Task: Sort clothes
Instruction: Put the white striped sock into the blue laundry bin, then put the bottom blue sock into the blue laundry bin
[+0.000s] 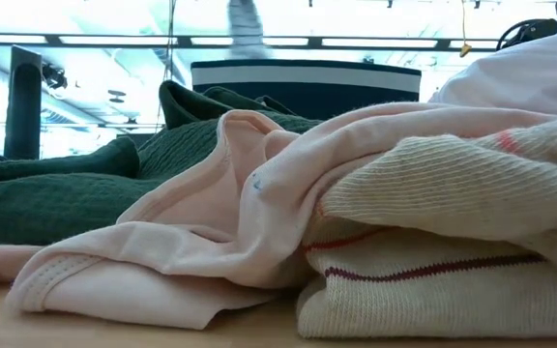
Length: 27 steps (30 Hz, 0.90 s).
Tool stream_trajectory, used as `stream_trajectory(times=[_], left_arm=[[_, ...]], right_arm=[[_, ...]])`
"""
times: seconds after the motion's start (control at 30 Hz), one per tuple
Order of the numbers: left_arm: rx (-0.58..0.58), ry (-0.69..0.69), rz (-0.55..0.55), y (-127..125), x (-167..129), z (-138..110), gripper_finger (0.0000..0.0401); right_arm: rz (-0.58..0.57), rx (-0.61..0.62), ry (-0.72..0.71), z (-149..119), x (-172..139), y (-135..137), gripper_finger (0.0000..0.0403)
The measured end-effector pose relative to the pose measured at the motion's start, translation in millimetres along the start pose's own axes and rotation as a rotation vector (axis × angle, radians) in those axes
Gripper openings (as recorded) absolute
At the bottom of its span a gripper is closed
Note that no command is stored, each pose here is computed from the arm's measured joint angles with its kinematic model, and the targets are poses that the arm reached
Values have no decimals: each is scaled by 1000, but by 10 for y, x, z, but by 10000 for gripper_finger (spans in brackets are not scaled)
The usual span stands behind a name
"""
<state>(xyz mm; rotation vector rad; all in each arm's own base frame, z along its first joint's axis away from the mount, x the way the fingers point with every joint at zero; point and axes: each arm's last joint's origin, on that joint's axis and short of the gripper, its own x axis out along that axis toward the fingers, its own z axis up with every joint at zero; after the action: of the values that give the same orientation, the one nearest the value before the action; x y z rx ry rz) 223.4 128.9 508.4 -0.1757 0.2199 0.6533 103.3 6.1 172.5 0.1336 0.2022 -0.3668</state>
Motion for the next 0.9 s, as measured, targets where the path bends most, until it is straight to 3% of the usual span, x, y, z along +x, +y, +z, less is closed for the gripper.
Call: stream_trajectory(times=[0.17,0.37,0.53,0.7,0.9], left_arm=[[58,104,-87,-61,391,-144,3],[0,238,-232,-138,791,-347,26],[-14,376,-237,-146,995,-543,61],[30,435,-237,-133,1012,-612,89],[48,433,-200,-87,710,-523,94]], right_arm=[[0,0,0,0,0,0,216],[0,0,0,1,0,0,216],[0,0,-1,2,-1,0,216],[0,0,0,0,0,0,216],[0,0,0,0,0,0,216]])
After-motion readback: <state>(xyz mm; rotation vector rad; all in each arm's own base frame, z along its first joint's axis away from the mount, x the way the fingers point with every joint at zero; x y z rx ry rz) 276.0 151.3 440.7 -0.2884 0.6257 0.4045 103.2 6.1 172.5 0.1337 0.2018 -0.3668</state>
